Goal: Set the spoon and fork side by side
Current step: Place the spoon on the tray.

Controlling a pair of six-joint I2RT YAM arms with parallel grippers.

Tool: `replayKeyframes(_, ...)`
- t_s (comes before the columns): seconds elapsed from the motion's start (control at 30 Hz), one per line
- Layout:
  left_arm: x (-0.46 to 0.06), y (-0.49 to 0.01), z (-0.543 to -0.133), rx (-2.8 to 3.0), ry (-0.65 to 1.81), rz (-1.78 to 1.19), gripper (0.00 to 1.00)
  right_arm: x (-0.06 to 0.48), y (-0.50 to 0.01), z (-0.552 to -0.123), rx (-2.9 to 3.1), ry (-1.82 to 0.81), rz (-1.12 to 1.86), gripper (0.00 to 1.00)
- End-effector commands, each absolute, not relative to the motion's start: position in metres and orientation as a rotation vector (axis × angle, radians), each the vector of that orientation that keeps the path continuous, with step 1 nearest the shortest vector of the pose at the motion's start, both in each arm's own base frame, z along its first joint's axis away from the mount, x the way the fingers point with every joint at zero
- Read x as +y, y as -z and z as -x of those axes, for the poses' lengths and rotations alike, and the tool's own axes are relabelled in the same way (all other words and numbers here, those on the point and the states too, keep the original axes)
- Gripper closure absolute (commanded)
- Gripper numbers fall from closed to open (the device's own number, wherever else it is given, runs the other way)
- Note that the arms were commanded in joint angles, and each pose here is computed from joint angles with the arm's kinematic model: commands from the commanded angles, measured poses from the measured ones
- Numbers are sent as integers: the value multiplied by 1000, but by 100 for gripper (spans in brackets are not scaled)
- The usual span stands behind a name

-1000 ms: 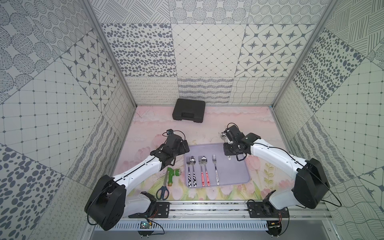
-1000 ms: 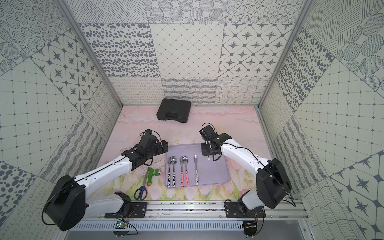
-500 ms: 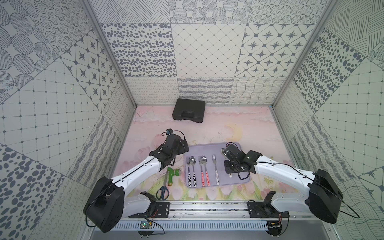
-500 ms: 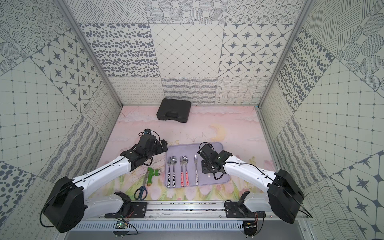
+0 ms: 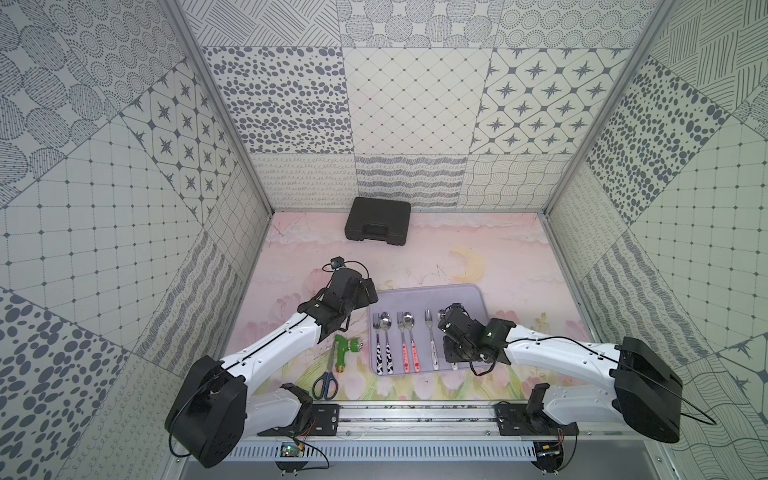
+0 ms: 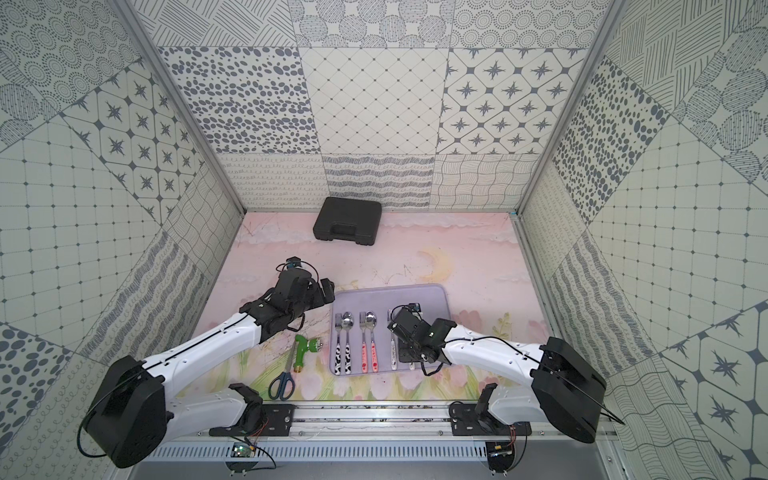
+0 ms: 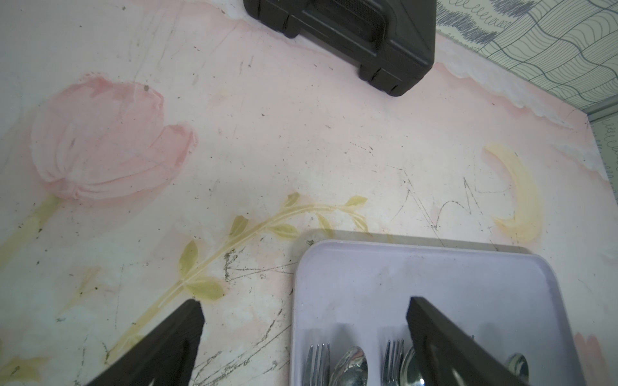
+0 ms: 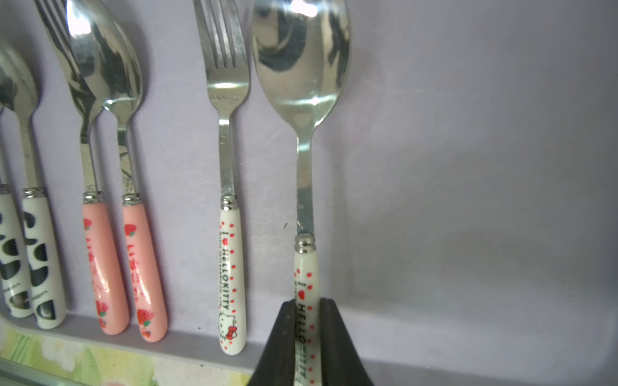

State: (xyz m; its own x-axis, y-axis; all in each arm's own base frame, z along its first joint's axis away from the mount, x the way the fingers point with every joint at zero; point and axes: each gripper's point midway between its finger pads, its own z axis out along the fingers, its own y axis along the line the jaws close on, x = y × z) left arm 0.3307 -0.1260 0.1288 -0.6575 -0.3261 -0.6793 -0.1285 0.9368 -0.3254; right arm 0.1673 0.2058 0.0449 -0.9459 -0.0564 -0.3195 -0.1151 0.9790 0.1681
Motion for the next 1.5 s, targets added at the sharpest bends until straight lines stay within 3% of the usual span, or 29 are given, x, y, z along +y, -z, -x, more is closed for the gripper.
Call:
replayKeyframes(0.0,-122,-126,-329,2298,289,310,0,215,-47,-171,2768,-317,74,97)
replayKeyframes(1.47,-122,-126,-329,2298,293,309,0,204,-12,-160,2830,-238,37,97)
